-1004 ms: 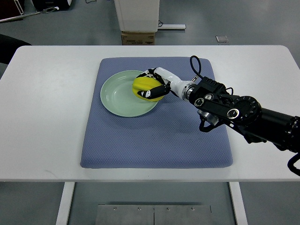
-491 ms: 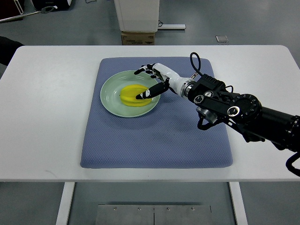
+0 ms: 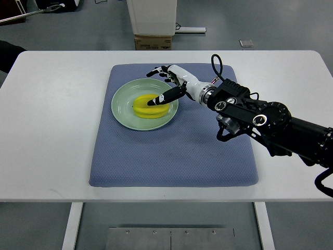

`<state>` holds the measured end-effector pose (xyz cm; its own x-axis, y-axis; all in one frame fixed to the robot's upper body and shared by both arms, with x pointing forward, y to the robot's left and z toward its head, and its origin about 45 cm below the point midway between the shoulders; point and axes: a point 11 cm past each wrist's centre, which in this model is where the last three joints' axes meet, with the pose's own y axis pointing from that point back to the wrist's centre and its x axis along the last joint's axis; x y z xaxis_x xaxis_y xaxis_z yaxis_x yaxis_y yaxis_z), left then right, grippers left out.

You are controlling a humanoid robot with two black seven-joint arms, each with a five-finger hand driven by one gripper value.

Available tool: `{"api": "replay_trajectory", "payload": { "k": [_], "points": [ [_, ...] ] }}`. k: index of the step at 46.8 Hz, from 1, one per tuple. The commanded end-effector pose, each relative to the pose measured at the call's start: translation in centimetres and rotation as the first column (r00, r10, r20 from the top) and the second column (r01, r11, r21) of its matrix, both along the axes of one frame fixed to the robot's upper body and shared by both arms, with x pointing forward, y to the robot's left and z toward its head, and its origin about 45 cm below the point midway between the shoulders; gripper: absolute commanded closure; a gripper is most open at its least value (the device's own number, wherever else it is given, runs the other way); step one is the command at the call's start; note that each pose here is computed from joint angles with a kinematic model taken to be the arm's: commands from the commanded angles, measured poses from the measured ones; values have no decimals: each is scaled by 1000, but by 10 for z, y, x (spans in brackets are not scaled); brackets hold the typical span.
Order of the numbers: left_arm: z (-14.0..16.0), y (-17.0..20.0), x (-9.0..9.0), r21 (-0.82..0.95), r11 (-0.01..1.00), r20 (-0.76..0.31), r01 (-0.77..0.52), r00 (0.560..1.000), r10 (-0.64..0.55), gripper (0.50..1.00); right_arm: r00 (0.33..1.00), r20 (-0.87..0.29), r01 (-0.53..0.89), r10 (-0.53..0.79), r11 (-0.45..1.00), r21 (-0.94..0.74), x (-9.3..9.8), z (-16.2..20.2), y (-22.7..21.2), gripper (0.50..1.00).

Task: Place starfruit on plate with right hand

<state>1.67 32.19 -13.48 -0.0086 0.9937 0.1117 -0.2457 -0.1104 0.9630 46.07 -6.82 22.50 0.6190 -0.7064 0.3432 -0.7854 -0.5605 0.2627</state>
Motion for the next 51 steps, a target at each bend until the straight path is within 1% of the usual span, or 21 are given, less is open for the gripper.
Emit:
{"api": "replay_trajectory", "payload": {
  "k": [1, 8, 15, 27, 36, 43, 51],
  "points": [
    [0, 0, 0, -1, 1000, 0, 0, 1000, 0, 500, 999, -19, 46, -45, 999, 25, 3, -4, -16, 505],
    [0, 0, 0, -1, 1000, 0, 0, 1000, 0, 500, 992, -31, 124, -122, 989, 75, 12, -2, -42, 505],
    [0, 0, 0, -1, 1000, 0, 0, 1000, 0, 500, 976, -55, 216, -210, 963, 160, 20, 4, -67, 505],
    [0, 0, 0, -1, 1000, 0, 1, 1000, -1, 500, 925, -93, 379, -368, 883, 277, 31, 11, -101, 502],
    [0, 0, 0, -1, 1000, 0, 1, 1000, -1, 500, 855, -159, 517, -493, 786, 339, 32, 1, -125, 502],
    [0, 0, 0, 1, 1000, 0, 0, 1000, 0, 500, 815, -223, 578, -535, 716, 391, 31, -7, -137, 500],
    [0, 0, 0, -1, 1000, 0, 0, 1000, 0, 500, 775, -268, 630, -572, 667, 398, 28, -21, -152, 500]
  ]
}}
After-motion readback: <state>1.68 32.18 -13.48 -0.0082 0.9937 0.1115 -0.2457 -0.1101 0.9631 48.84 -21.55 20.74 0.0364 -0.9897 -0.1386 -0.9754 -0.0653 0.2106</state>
